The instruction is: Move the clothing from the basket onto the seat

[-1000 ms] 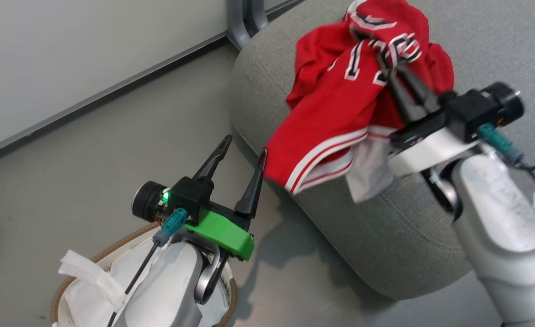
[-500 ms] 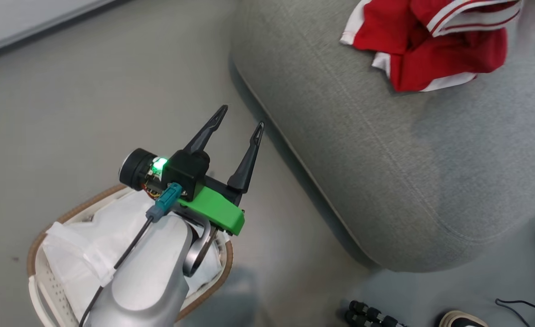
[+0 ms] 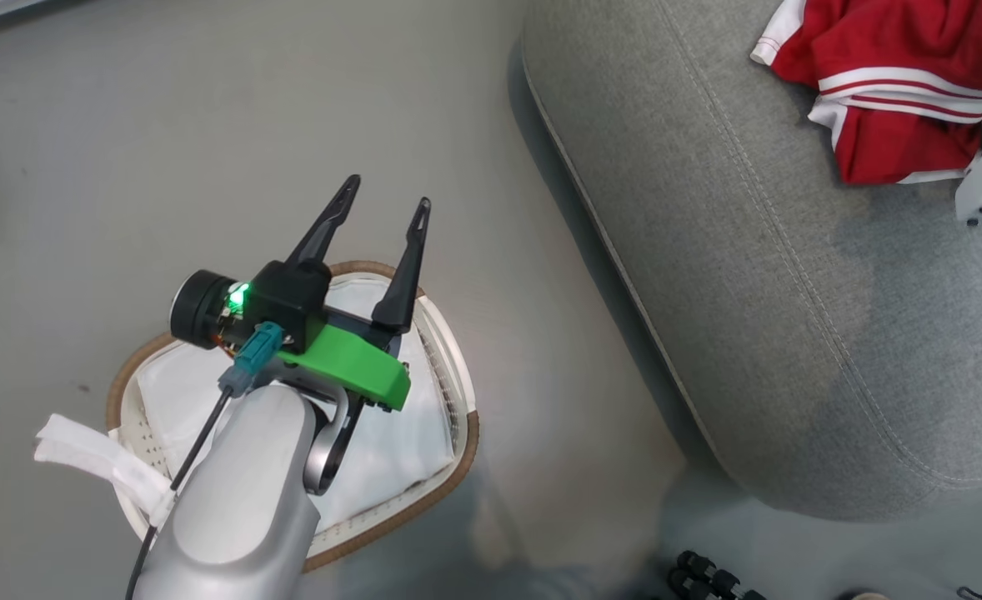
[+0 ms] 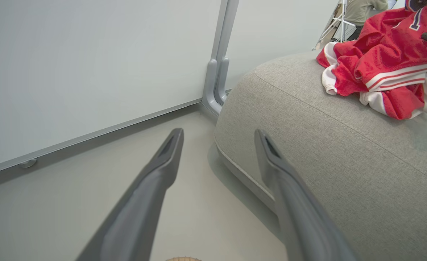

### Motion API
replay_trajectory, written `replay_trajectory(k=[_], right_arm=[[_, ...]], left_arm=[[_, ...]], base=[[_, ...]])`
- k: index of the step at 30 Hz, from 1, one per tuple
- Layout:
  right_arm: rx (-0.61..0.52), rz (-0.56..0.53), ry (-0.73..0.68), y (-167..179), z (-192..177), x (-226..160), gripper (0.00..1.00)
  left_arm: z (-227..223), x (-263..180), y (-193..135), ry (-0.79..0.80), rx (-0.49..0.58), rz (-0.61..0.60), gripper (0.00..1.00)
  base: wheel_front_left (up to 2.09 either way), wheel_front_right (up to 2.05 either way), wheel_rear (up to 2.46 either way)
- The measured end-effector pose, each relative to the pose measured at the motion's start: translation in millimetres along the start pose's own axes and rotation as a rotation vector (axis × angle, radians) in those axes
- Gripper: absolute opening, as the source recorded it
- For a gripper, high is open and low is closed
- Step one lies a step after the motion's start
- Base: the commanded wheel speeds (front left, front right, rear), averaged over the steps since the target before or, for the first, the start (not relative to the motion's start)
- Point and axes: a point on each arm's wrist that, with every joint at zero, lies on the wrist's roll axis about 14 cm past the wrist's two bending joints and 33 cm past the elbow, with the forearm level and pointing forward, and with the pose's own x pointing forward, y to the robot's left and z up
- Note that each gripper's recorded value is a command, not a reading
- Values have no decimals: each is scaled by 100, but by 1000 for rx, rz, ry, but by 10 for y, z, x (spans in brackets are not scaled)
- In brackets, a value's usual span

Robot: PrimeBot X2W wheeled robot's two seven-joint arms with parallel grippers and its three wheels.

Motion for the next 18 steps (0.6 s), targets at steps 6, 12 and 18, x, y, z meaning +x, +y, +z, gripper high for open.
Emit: replay_trajectory(k=[6,12,18], right_arm=[[64,-9,-85,-28,200,-269,100],[144,88,-179,324,485,-465,100],[255,270,-208,1080,636,-634,100]], left_arm=[[201,-193,199,-37,9,110,100],[441,-527,491,-84,36,258,100],[588,-1058,884,-101,81,450,100]], base=[[0,0,0],[0,0,0],[0,0,0]])
